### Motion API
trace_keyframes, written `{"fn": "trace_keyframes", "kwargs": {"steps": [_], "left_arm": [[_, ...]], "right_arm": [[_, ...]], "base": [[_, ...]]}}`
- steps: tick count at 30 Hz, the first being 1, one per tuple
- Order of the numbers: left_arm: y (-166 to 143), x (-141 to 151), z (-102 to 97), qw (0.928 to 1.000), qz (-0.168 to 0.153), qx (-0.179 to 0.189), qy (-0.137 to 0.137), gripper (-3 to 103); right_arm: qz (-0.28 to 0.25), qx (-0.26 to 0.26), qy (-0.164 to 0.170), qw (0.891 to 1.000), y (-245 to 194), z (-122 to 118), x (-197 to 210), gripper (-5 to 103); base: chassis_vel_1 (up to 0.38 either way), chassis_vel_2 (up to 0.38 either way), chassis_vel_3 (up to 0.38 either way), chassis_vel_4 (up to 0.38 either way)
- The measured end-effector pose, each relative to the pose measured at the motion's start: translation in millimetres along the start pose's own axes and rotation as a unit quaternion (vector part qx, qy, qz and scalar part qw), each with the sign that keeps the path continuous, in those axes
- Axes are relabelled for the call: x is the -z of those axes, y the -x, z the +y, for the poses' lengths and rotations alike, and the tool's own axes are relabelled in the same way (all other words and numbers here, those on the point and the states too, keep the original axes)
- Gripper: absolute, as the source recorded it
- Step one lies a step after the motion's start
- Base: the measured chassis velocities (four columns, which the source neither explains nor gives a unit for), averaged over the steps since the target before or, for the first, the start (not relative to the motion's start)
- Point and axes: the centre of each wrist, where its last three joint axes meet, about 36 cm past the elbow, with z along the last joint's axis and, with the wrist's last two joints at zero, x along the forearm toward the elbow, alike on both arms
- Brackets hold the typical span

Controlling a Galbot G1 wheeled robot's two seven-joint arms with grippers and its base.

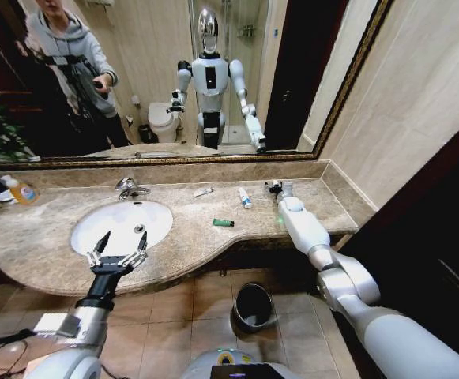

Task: Pick up the trash from the sink and place it in the trash bin.

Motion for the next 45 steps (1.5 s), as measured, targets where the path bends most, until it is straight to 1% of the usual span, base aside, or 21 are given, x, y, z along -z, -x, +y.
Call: {"fn": "trace_keyframes", "kwargs": {"steps": [1,2,3,5,7,10,11,13,14,18,20,25,33,36,37,41,42,43,45], "left_arm": [[0.0,0.0,0.0,1.0000,0.000,0.000,0.000,100],[0.0,0.0,0.0,1.0000,0.000,0.000,0.000,100],[0.0,0.0,0.0,1.0000,0.000,0.000,0.000,100],[0.0,0.0,0.0,1.0000,0.000,0.000,0.000,100],[0.0,0.0,0.0,1.0000,0.000,0.000,0.000,100],[0.0,0.0,0.0,1.0000,0.000,0.000,0.000,100],[0.0,0.0,0.0,1.0000,0.000,0.000,0.000,100],[0.0,0.0,0.0,1.0000,0.000,0.000,0.000,100],[0.0,0.0,0.0,1.0000,0.000,0.000,0.000,100],[0.0,0.0,0.0,1.0000,0.000,0.000,0.000,100],[0.0,0.0,0.0,1.0000,0.000,0.000,0.000,100],[0.0,0.0,0.0,1.0000,0.000,0.000,0.000,100],[0.0,0.0,0.0,1.0000,0.000,0.000,0.000,100],[0.0,0.0,0.0,1.0000,0.000,0.000,0.000,100],[0.0,0.0,0.0,1.0000,0.000,0.000,0.000,100],[0.0,0.0,0.0,1.0000,0.000,0.000,0.000,100],[0.0,0.0,0.0,1.0000,0.000,0.000,0.000,100],[0.0,0.0,0.0,1.0000,0.000,0.000,0.000,100],[0.0,0.0,0.0,1.0000,0.000,0.000,0.000,100]], "right_arm": [[0.000,0.000,0.000,1.000,0.0,0.0,0.0,67],[0.001,-0.001,0.000,1.000,0.0,-0.2,-0.5,63],[0.001,-0.001,0.000,1.000,-0.1,-0.6,-1.0,63],[0.002,-0.002,-0.001,1.000,-0.4,-2.0,-1.9,55],[0.002,-0.003,-0.001,1.000,-0.7,-3.1,-2.3,55],[0.002,-0.003,-0.003,1.000,-2.0,-5.8,-2.4,43],[0.002,-0.003,-0.003,1.000,-2.0,-5.8,-2.4,43],[-0.001,-0.001,-0.005,1.000,-3.1,-5.8,-3.1,36],[-0.001,-0.001,-0.005,1.000,-3.1,-5.8,-3.1,36],[-0.007,0.005,-0.011,1.000,-6.3,-2.9,-5.2,22],[-0.008,0.006,-0.012,1.000,-6.8,-2.3,-5.4,20],[-0.012,0.009,-0.014,1.000,-9.7,-1.2,-3.5,20],[-0.023,0.004,-0.029,0.999,-33.3,-14.0,4.3,20],[-0.050,0.010,-0.058,0.997,-70.1,-27.9,0.6,20],[-0.050,0.010,-0.058,0.997,-70.1,-27.9,0.6,20],[-0.103,0.013,-0.098,0.990,-131.8,-48.8,7.2,20],[-0.103,0.013,-0.098,0.990,-131.8,-48.8,7.2,20],[-0.116,0.013,-0.106,0.987,-152.6,-54.6,10.6,20],[-0.124,0.011,-0.114,0.986,-188.3,-64.8,12.8,20]], "base": [[0.000,0.000,0.000,0.000],[0.000,0.000,0.000,0.000],[0.000,0.000,0.000,0.000],[0.000,0.000,0.000,0.000],[0.000,0.000,0.000,0.000],[0.000,0.000,0.000,0.000],[0.000,0.000,0.000,0.000],[0.000,0.000,0.000,0.000],[0.000,0.000,0.000,0.000],[0.000,0.000,0.000,0.000],[0.000,0.000,0.000,0.000],[0.000,0.000,0.000,0.000],[0.000,0.000,0.000,0.000],[0.000,0.000,0.000,0.000],[0.000,0.000,0.000,0.000],[0.000,0.000,0.000,0.000],[0.000,0.000,0.000,0.000],[0.000,0.000,0.000,0.000],[0.000,0.000,0.000,0.000]]}}
